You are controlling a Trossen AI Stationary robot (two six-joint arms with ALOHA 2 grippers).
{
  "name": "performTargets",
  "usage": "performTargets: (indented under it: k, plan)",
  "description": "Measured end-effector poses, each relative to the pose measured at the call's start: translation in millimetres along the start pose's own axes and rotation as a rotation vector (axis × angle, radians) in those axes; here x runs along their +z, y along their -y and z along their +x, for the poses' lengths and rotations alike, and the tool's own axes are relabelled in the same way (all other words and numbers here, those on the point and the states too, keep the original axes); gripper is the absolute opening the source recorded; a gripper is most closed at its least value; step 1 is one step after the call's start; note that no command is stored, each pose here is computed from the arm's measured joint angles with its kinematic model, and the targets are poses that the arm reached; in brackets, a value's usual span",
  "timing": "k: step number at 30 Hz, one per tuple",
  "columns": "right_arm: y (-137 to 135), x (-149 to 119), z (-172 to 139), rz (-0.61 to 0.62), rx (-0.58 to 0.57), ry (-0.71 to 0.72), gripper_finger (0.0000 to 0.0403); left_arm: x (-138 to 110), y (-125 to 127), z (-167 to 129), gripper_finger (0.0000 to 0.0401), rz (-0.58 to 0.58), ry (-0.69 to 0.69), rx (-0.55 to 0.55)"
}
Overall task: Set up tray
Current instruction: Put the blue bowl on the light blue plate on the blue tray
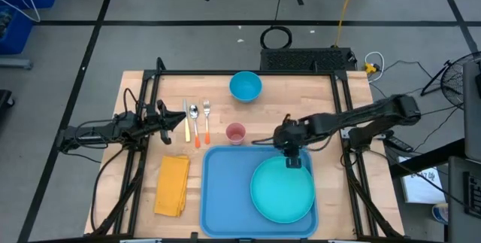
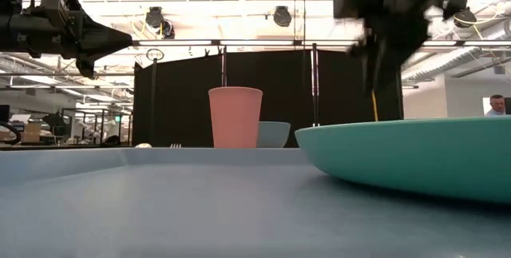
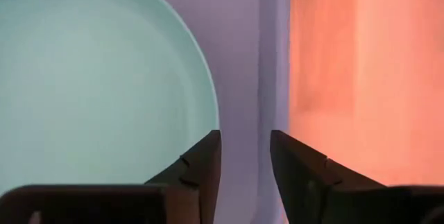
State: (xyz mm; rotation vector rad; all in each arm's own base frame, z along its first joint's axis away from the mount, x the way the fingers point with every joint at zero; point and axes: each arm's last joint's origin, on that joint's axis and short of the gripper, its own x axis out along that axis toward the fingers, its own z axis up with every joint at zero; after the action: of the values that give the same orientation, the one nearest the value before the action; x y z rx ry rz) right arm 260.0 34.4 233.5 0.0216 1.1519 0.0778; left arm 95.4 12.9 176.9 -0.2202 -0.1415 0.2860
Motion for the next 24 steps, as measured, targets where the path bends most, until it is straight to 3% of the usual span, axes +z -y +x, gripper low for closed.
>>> performTargets:
  k: [3, 6, 9, 13, 16, 19, 24]
  plan:
    - [-4.9, -1.1, -31.6, -0.100, 0.022, 0.184, 0.0096, -0.2, 0.0, 0.0, 0.0047, 0.000, -0.001, 0.000]
    - [-7.4, -13.4, -53.8, -0.167, 0.041, 0.415, 0.0049, -0.2, 0.1, 0.0, 0.0047, -0.003, -0.002, -0.005]
    - [-5.3, -36.5, -57.4, -0.210, 0.036, 0.659, 0.0009, 0.1, 0.2, 0.0, 0.0047, -0.002, 0.000, -0.007]
    - [7.9, -72.7, -46.5, -0.172, -0.049, 0.908, 0.0010, 5.7, 1.7, -0.2, 0.0047, -0.002, 0.055, -0.028]
    - [20.2, -96.6, -36.5, -0.078, -0.120, 0.958, 0.0002, 13.1, 3.1, -0.9, 0.0047, -0.043, 0.128, -0.045]
    - [28.7, -111.9, -31.1, 0.002, -0.178, 0.993, 0.0002, 10.9, 3.0, 0.7, 0.0046, -0.084, 0.096, -0.041]
    - [37.2, -124.2, -25.5, -0.003, -0.206, 1.008, 0.0001, 17.6, 0.3, 14.8, 0.0030, -0.092, 0.017, 0.165]
